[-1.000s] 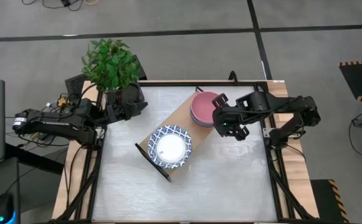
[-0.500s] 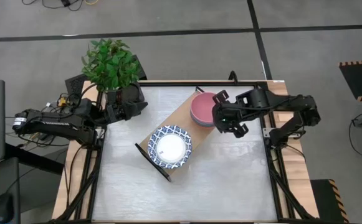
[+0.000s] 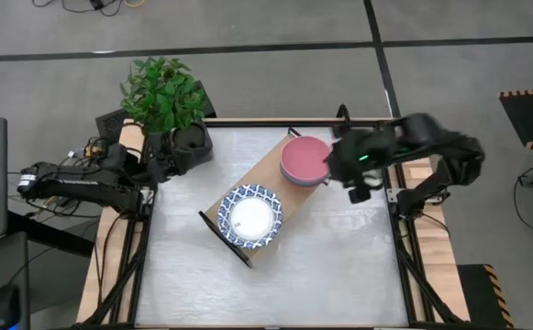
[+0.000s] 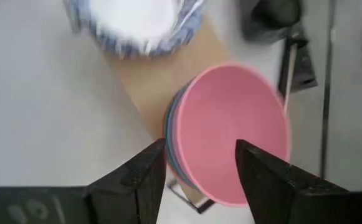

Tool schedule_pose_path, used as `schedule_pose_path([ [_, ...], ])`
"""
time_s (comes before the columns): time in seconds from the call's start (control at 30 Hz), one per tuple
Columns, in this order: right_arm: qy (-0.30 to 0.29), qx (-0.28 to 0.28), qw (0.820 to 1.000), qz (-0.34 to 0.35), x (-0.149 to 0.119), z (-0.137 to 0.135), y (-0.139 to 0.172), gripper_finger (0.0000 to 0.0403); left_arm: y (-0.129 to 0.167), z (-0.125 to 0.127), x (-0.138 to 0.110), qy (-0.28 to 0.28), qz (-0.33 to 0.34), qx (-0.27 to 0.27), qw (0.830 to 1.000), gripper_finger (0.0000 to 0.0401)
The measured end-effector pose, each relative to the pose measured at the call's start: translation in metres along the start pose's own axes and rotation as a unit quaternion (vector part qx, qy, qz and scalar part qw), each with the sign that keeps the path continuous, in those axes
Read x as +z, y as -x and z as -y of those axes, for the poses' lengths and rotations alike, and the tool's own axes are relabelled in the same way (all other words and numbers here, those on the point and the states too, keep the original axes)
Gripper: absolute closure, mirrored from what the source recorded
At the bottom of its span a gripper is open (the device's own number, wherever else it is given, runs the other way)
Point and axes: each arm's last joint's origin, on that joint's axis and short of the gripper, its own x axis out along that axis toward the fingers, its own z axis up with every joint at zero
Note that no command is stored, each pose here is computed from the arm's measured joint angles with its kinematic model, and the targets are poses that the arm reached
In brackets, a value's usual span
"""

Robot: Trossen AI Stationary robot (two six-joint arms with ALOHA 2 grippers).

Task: Place and stack bowls onto a shelf
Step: Return to Home Position

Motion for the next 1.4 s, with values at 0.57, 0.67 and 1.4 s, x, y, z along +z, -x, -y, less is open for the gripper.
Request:
schedule_pose_path([
  [0.57,-0.193,-0.003,0.958,0.214,-0.121,-0.021,0.101,0.0191,0.043,0.011,0.016,-0.222,-0.064,0.05,0.972,0.0401],
  [0.67,-0.205,-0.002,0.932,0.297,-0.14,-0.031,0.087,0.0191,0.053,0.006,0.012,-0.254,-0.091,0.058,0.961,0.0401],
  [1.4,-0.276,0.028,0.812,0.514,-0.228,-0.094,-0.042,0.0191,0.142,-0.076,-0.041,-0.208,-0.091,0.039,0.973,0.0401],
])
